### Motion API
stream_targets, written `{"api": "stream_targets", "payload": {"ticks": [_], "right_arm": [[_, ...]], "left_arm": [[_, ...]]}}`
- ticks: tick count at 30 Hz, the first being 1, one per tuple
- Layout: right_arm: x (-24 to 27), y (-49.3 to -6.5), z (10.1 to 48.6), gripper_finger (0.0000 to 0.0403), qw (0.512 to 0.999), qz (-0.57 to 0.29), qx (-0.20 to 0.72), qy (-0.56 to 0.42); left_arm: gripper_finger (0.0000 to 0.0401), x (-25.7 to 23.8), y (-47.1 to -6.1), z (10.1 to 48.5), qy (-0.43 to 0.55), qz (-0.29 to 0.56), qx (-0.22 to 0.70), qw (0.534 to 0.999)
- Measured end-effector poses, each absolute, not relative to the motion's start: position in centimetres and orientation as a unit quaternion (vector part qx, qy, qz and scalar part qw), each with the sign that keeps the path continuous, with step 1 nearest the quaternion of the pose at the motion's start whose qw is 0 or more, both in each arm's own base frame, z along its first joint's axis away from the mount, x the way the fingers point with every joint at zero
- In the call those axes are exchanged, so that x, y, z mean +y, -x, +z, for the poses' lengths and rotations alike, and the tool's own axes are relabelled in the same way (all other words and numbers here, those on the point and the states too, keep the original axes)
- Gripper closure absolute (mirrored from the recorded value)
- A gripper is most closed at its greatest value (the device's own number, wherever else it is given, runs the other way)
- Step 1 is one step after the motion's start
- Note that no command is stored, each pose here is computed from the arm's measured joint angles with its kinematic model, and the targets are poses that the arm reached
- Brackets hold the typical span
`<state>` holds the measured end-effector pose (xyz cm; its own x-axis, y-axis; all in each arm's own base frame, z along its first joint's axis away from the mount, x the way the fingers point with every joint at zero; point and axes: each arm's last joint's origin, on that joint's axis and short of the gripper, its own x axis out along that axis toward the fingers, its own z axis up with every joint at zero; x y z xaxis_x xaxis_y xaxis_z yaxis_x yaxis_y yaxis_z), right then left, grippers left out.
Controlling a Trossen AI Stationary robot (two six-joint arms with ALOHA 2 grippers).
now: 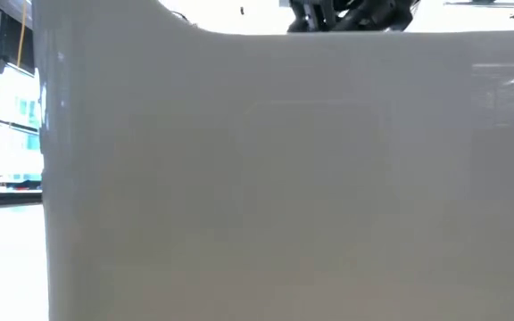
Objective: Sort & place blocks by color
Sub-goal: Put the blue game piece into the top white bin
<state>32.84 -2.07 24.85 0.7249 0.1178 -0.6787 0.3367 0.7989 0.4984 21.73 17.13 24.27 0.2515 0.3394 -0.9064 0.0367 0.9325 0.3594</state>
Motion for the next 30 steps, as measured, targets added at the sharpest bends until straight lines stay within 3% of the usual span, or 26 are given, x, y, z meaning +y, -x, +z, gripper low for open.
{"api": "stream_targets", "payload": {"ticks": [5, 11, 17, 30], "right_arm": [[-1.4, -33.6, 23.1, 0.0334, 0.855, -0.068, 0.394, -0.329], [-0.9, -34.2, 21.4, 0.0332, 0.83, -0.055, 0.425, -0.357], [-0.5, -34.3, 21.1, 0.0302, 0.827, -0.052, 0.432, -0.355], [-0.5, -34.2, 21.1, 0.0285, 0.827, -0.043, 0.436, -0.353]], "left_arm": [[0.0167, 17.2, -22.1, 21.9, -0.143, 0.044, 0.658, 0.738], [0.0167, 17.4, -23.2, 20.2, -0.18, -0.006, 0.665, 0.725], [0.0167, 17.7, -23.9, 18.4, -0.181, -0.037, 0.682, 0.708], [0.0167, 17.5, -24.9, 15.6, -0.176, -0.065, 0.712, 0.677]]}}
